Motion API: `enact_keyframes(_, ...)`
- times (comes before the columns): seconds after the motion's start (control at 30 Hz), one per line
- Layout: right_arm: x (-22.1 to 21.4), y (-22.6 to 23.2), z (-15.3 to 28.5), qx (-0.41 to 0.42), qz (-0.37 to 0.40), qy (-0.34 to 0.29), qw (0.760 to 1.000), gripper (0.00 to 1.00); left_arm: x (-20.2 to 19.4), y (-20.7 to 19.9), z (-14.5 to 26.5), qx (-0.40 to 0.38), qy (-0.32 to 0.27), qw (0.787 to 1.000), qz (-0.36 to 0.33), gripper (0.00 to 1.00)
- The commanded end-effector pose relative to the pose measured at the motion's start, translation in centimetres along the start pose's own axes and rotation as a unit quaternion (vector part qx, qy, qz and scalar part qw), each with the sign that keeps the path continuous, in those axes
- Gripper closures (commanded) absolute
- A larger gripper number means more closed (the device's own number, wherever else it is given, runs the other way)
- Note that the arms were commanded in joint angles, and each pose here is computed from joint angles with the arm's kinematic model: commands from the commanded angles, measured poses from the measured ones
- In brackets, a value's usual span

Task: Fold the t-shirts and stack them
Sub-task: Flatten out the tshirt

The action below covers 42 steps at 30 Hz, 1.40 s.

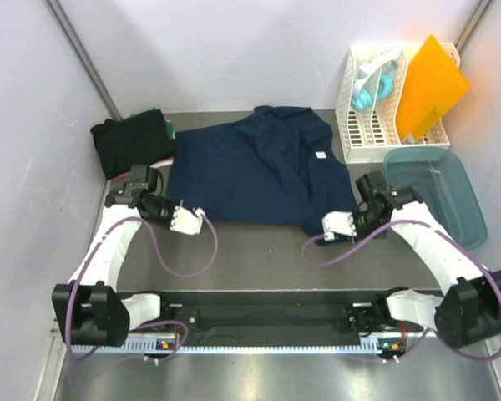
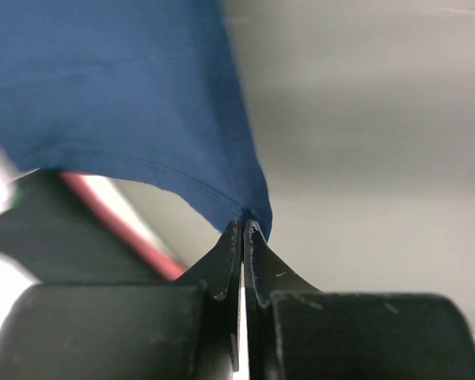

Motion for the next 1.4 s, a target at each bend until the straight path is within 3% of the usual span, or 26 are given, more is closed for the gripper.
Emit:
enact_keyframes(0.0, -2.0, 3.5, 0.4, 0.021, 0.060, 0.030, 0.997, 1.00, 1.3, -7.1, 1.1, -0.126, -0.012, 0.991, -0.043, 1.00)
enact_keyframes(0.23, -3.4, 5.3, -0.9, 0.033, 0.066, 0.055, 0.996, 1.00, 1.8, -11.0, 1.3, -0.194, -0.018, 0.979, -0.059, 1.00)
enact_keyframes(0.47, -3.2, 4.8, -1.0, 0.033, 0.066, 0.054, 0.996, 1.00, 2.0, -11.8, 1.4, -0.208, -0.020, 0.975, -0.068, 1.00)
enact_keyframes(0.57, -3.3, 4.8, -0.8, 0.035, 0.070, 0.056, 0.995, 0.92, 1.8, -12.3, 1.6, -0.222, -0.018, 0.972, -0.074, 1.00)
enact_keyframes(0.63, -3.5, 5.2, -0.6, 0.042, 0.078, 0.059, 0.994, 0.72, 1.6, -12.7, 1.7, -0.237, -0.014, 0.968, -0.077, 1.00)
enact_keyframes(0.67, -3.5, 5.3, -0.5, 0.044, 0.087, 0.059, 0.994, 0.48, 1.7, -13.1, 2.0, -0.249, -0.018, 0.965, -0.080, 0.83)
enact_keyframes(0.73, -3.3, 5.4, 0.0, 0.039, 0.091, 0.050, 0.994, 0.24, 1.7, -13.3, 2.3, -0.258, -0.018, 0.963, -0.079, 0.58)
enact_keyframes(0.77, -3.1, 5.4, 0.2, 0.035, 0.096, 0.046, 0.994, 0.18, 1.7, -13.0, 2.5, -0.257, -0.018, 0.963, -0.076, 0.52)
enact_keyframes(0.8, -2.9, 5.0, 0.7, 0.026, 0.097, 0.041, 0.994, 0.13, 1.6, -12.8, 2.6, -0.256, -0.015, 0.964, -0.072, 0.42)
enact_keyframes(0.97, -2.1, 2.6, 2.0, -0.021, 0.077, 0.029, 0.996, 0.11, 1.8, -9.6, 3.2, -0.196, -0.016, 0.979, -0.053, 0.29)
enact_keyframes(1.07, -1.2, -0.3, 2.6, -0.055, 0.032, 0.015, 0.998, 0.13, 1.4, -5.6, 3.3, -0.110, -0.006, 0.993, -0.040, 0.29)
enact_keyframes(1.13, 0.0, -3.7, 3.0, -0.089, -0.010, -0.021, 0.996, 0.16, -0.6, 0.5, 2.8, 0.017, 0.037, 0.999, -0.028, 0.36)
enact_keyframes(1.2, 0.8, -7.5, 4.2, -0.138, -0.078, -0.050, 0.986, 0.41, -2.1, 4.1, 1.9, 0.088, 0.051, 0.994, 0.045, 0.41)
enact_keyframes(1.23, 1.4, -8.5, 3.1, -0.117, -0.102, -0.059, 0.986, 0.51, -3.3, 7.5, 2.6, 0.150, 0.068, 0.984, 0.062, 0.56)
enact_keyframes(1.27, 1.9, -10.0, 3.8, -0.125, -0.137, -0.073, 0.980, 0.75, -3.9, 8.2, 1.2, 0.147, 0.060, 0.981, 0.113, 0.65)
enact_keyframes(1.3, 2.2, -10.7, 3.4, -0.116, -0.157, -0.074, 0.978, 0.87, -4.4, 9.1, 0.8, 0.147, 0.061, 0.978, 0.132, 0.74)
enact_keyframes(1.33, 2.5, -11.2, 1.4, -0.080, -0.174, -0.073, 0.979, 0.96, -5.0, 11.3, 1.4, 0.168, 0.060, 0.973, 0.144, 0.82)
enact_keyframes(1.37, 3.1, -12.7, 2.0, -0.084, -0.195, -0.083, 0.974, 1.00, -5.5, 11.5, -0.8, 0.151, 0.052, 0.969, 0.186, 0.99)
Point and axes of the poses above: each gripper's point midway between its finger pads, its own z axis back along the fingers, its own y axis along the line the jaws close on, x = y × z, the point moved 1 cm from there along z, back along the fingers, and after that the axes turned 8 degrees about -z, right-handed, at the moved point
